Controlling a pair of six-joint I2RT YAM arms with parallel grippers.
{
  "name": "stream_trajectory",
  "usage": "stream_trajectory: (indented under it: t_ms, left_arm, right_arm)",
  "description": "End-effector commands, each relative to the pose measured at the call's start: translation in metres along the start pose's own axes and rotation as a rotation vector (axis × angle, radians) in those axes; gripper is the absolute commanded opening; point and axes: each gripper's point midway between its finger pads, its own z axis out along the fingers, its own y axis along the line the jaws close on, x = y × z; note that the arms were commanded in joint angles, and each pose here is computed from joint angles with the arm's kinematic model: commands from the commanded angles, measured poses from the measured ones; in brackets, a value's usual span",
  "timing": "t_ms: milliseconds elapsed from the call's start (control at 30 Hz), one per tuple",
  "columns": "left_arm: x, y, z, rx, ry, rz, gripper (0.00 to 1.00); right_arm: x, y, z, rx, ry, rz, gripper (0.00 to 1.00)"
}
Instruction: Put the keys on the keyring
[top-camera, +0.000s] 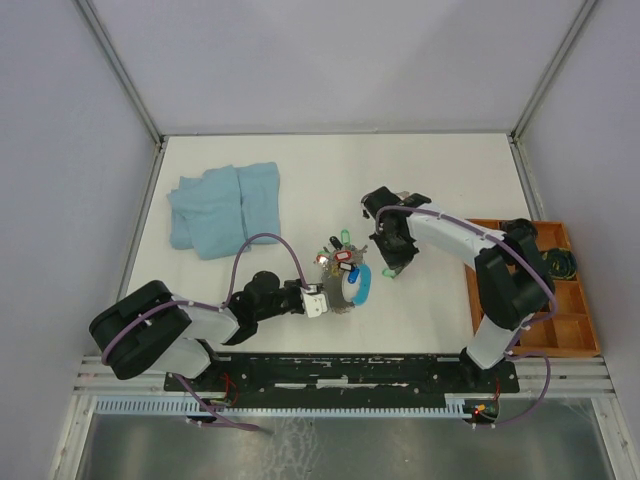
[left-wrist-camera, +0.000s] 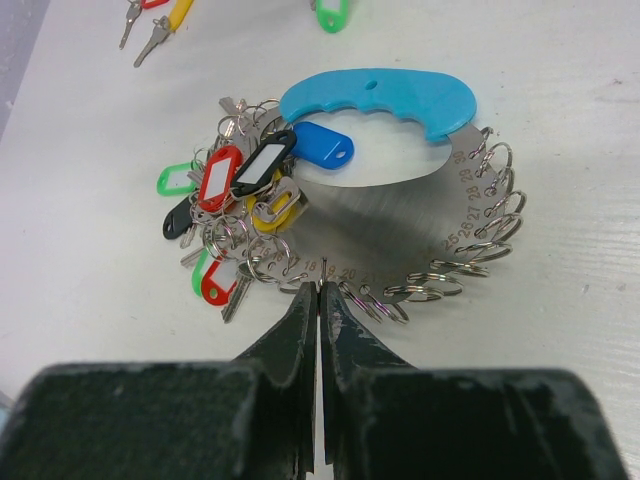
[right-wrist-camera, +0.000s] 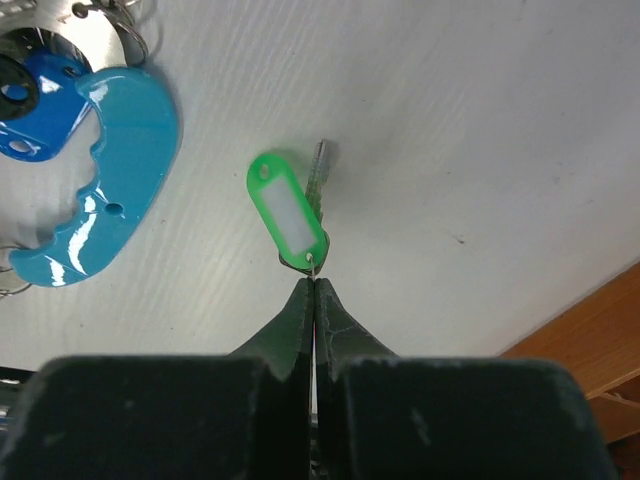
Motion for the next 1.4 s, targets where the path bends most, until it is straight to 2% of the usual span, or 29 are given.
stream_trajectory:
  t_ms: [0,133,433,633,767,900,1000,1367]
  left_arm:
    - [-0.025,0.015,0.004,-0.039,-0.083,0.021,0.03]
    - [-0.024,0.015,0.004,-0.037,-0.082,0.021,0.03]
    - [-0.025,0.014,0.004,-0.034,-0.084,0.021,0.03]
    - [-0.025,0.015,0.003,-0.038,-0.082,0.018,0.03]
    - [-0.025,0.014,0.004,-0.037,-0.084,0.015,0.03]
    - [-0.026,0.015,0.004,-0.036,-0.086,0.014,0.03]
    - [-0.026,0.015,0.004,-0.037,-0.088,0.015,0.03]
    - [-0.027,0.014,0.004,-0.034,-0.092,0.014,0.03]
  right_arm:
    - [0.012,-0.001,-0.006,-0.031,0.151,-0.131,0.01]
    - [0.006,0.004,0.002,-0.049,0.207,-0.171,0.02]
    - [-0.010,0.010,0.029,-0.052,0.225,-0.191,0.05]
    - [-0.017,0.013,0.034,-0.053,0.192,-0.181,0.15]
    - [-0.021,0.012,0.024,-0.041,0.122,-0.168,0.20]
    - [-0.024,0.017,0.008,-0.050,0.011,-0.153,0.29]
    - [-0.024,0.016,0.002,-0.051,-0.080,-0.118,0.32]
    - [-0.022,0.017,-0.001,-0.101,-0.412,0.088,0.41]
